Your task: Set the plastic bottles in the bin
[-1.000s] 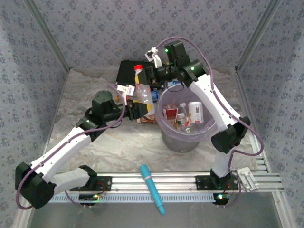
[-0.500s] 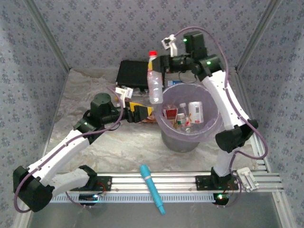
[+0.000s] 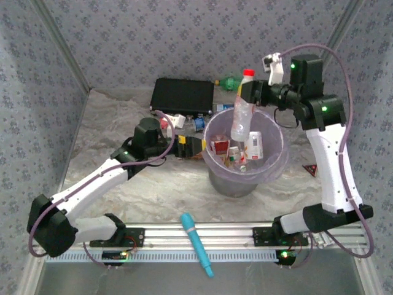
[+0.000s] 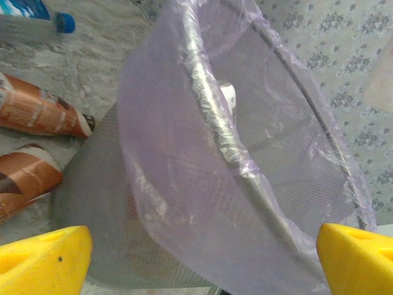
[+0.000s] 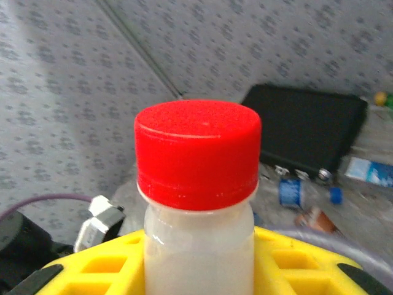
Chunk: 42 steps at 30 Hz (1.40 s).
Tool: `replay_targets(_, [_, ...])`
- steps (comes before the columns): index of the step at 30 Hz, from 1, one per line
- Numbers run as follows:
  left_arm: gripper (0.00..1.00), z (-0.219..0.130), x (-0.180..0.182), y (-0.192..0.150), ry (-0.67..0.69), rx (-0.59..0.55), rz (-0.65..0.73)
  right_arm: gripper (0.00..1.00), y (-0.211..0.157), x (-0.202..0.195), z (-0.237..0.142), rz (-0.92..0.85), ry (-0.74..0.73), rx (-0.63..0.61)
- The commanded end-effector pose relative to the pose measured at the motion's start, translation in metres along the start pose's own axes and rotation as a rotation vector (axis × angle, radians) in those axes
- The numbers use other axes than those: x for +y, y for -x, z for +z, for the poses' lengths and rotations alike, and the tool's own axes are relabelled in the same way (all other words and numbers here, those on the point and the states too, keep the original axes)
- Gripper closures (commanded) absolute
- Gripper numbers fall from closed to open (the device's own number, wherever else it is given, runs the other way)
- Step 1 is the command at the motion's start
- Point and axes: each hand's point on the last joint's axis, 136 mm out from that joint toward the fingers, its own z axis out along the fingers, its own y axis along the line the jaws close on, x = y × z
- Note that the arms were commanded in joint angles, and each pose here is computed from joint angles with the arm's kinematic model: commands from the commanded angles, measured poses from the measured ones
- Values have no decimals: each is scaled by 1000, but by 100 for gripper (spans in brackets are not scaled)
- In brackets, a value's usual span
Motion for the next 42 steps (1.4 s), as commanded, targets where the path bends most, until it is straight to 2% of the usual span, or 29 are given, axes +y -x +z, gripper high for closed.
replay_targets(1, [6,5,-16,12,-38,-9,42,63,-37,-31,17,13,-114,104])
replay_targets(15, [6,24,-1,2,-10,37,-6,63,-155,-52,58,69,-160,385])
replay_targets(22, [6,26,6,-1,5,41,-19,63,-200,-60,69,106,-162,445])
replay_targets(28, [6,27,7,-3,8,42,-24,61,-216,-64,77,110,-175,442])
replay_targets(34, [6,27,8,-4,10,41,-27,41,-211,-58,69,90,-173,435])
replay_targets(37, [6,27,9,-4,12,43,-26,32,-190,-50,57,58,-177,398])
replay_targets(42, [6,26,9,-3,17,42,-22,27,-171,-48,36,50,-207,366])
